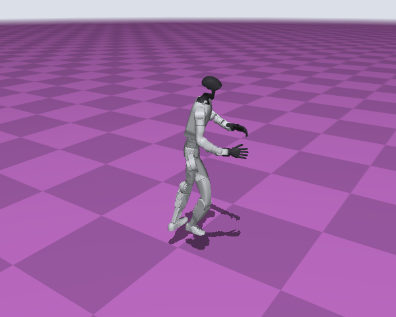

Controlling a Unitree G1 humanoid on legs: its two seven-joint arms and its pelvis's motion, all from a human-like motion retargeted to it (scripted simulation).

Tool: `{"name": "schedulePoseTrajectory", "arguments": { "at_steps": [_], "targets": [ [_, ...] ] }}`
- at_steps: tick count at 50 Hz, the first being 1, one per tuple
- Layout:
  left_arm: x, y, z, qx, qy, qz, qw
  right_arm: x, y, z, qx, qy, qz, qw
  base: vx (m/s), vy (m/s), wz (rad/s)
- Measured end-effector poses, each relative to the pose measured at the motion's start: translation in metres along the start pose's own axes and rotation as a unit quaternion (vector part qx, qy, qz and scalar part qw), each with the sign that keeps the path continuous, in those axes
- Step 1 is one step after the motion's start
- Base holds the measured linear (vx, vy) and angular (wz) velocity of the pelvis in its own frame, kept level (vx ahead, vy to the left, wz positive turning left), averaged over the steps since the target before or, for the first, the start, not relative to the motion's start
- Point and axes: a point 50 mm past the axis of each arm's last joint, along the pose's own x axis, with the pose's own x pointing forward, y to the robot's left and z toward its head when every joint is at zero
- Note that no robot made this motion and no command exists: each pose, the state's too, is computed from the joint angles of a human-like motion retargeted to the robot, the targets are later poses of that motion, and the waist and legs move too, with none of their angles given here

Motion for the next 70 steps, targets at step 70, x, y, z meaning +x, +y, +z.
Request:
{"name": "schedulePoseTrajectory", "arguments": {
  "at_steps": [70],
  "targets": [
    [0.131, 0.083, 0.123, -0.183, -0.192, -0.106, 0.958, -0.008, 0.041, 0.19, 0.301, -0.299, 0.245, 0.872, 0.07, 0.08, -1.03]
  ]
}}
